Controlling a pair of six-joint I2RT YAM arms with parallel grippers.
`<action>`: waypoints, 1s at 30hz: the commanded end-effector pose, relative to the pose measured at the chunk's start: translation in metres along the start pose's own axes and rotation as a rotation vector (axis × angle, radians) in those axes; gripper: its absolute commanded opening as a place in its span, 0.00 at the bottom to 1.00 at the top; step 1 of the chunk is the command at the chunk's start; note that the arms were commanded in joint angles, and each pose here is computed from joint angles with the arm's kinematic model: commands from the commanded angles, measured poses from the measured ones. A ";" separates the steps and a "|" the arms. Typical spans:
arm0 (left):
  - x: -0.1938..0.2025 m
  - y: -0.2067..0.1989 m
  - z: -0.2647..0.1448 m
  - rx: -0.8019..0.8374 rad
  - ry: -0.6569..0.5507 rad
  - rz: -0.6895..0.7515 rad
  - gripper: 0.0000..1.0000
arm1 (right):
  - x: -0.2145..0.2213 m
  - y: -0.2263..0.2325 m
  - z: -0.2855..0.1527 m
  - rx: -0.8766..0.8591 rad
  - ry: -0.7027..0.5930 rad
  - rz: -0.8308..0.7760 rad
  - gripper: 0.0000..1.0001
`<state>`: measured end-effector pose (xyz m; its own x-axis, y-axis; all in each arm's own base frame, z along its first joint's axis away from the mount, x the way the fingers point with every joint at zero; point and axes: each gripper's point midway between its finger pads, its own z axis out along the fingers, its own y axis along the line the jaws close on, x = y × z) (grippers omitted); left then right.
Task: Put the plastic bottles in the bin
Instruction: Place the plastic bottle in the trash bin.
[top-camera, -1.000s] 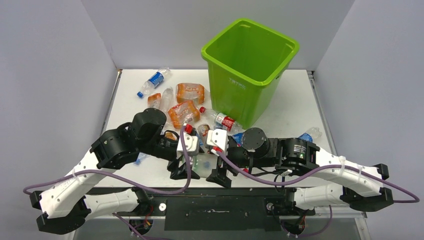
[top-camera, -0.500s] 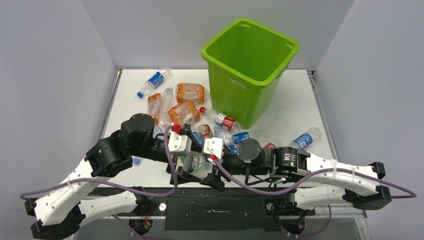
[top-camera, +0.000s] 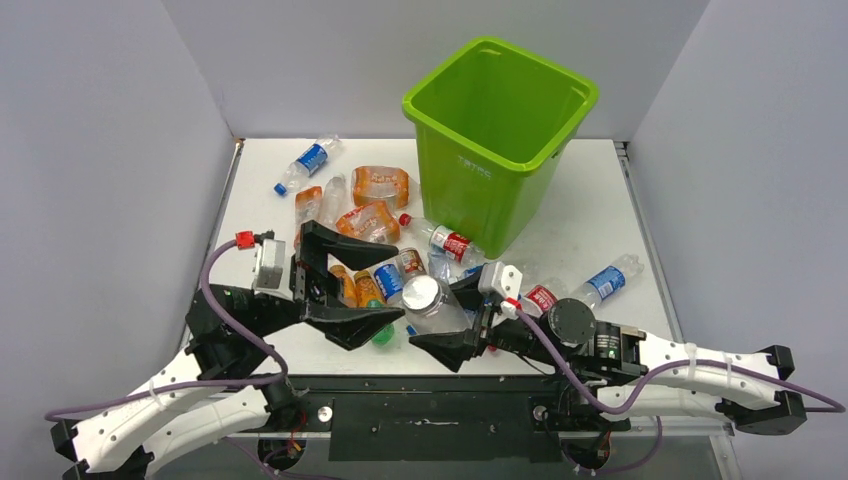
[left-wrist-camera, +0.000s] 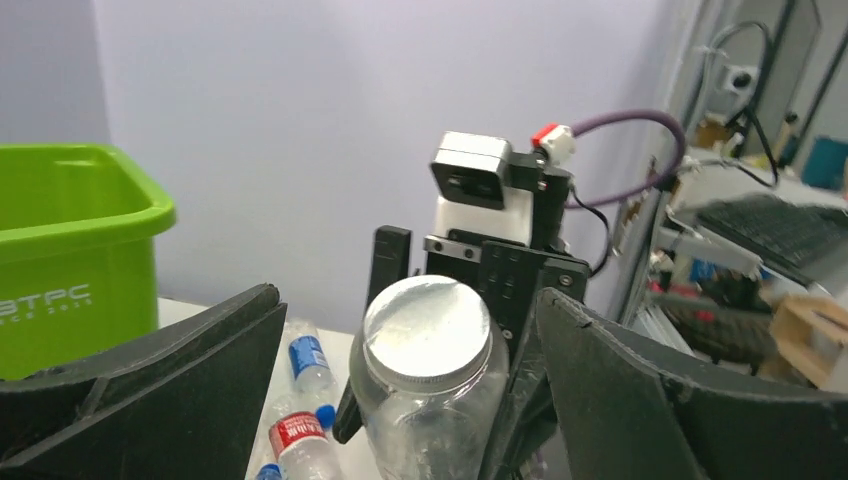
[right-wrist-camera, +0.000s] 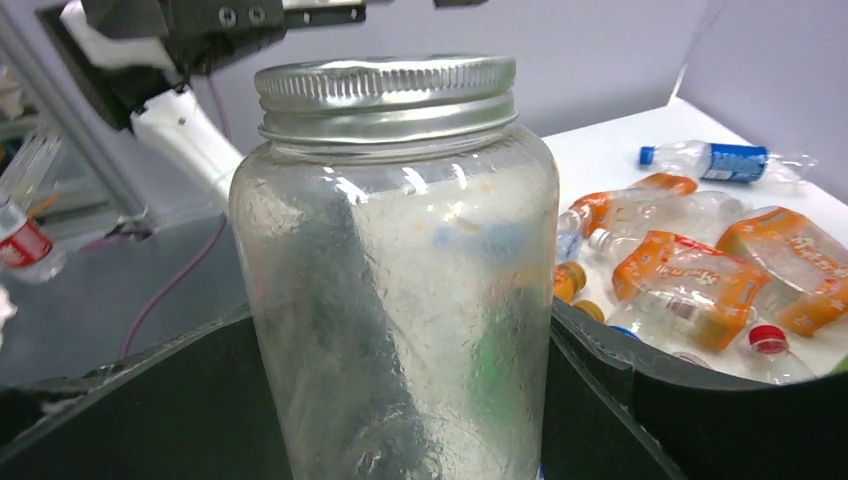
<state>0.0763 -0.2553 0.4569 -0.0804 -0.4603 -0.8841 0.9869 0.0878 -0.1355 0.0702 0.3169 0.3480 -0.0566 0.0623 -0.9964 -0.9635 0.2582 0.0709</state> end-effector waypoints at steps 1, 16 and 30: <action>-0.035 0.018 -0.001 -0.114 -0.221 -0.067 0.96 | -0.063 -0.025 -0.011 0.151 -0.271 0.080 0.43; 0.015 0.118 -0.080 -0.736 -0.097 0.063 0.96 | -0.211 -0.177 -0.071 1.099 -0.323 -0.063 0.44; 0.042 0.151 -0.168 -1.081 -0.119 0.101 0.96 | -0.204 -0.394 -0.065 1.354 -0.267 0.067 0.45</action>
<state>0.1974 -0.1353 0.3327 0.0294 -0.4572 -0.8889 0.4147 0.8147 -0.4053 0.4247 0.1417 0.5253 0.1435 0.2127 -0.9665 0.0792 0.9710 0.2254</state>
